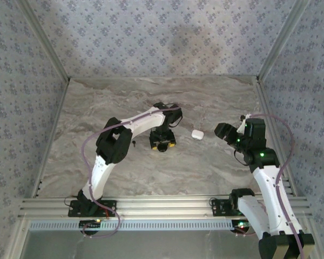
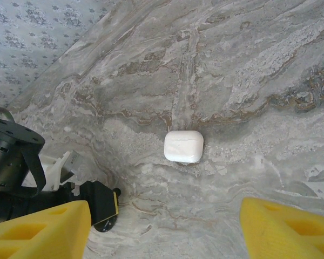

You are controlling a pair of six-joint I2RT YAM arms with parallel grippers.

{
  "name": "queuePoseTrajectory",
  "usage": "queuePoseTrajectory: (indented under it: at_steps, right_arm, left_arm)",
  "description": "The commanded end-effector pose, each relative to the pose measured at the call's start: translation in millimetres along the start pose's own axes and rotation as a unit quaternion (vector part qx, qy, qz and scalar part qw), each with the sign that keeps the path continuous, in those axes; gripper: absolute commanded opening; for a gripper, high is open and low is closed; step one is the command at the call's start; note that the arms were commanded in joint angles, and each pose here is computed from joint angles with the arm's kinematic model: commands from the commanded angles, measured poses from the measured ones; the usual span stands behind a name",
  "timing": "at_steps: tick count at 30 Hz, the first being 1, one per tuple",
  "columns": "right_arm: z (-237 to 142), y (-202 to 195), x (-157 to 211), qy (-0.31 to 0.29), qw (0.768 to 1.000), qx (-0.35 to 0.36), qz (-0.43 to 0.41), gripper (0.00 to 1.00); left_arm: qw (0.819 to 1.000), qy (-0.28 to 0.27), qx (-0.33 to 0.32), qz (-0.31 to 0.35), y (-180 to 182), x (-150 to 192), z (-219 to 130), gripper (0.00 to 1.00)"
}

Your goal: Insert wireless bluetooth earbuds into charging case

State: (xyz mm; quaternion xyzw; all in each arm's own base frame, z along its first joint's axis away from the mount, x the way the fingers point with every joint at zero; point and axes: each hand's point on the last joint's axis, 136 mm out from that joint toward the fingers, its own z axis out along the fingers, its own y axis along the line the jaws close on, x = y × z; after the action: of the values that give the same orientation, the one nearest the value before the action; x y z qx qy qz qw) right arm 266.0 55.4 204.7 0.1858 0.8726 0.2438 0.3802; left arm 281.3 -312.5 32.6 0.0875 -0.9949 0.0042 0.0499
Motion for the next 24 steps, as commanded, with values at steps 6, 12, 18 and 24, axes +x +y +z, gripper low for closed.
queuePoseTrajectory:
  at_steps: [6,12,18,24]
  right_arm:
    - [-5.4,1.0,3.3,0.01,1.0,0.002,-0.004,0.74]
    - [-7.3,2.9,2.6,0.009,1.0,-0.001,-0.007,0.73]
    - [-7.2,2.8,2.4,0.009,1.0,-0.001,-0.009,0.73]
    - [-5.4,4.6,8.0,0.021,1.0,-0.011,-0.011,0.73]
  left_arm:
    - [1.0,0.018,-0.003,-0.001,2.2,5.0,13.1,0.64]
    - [1.0,0.022,-0.01,-0.001,7.0,6.5,20.5,0.6]
    - [1.0,0.016,-0.009,0.003,11.4,5.1,20.0,0.48]
    - [0.999,0.003,-0.005,0.033,16.8,4.8,9.5,0.48]
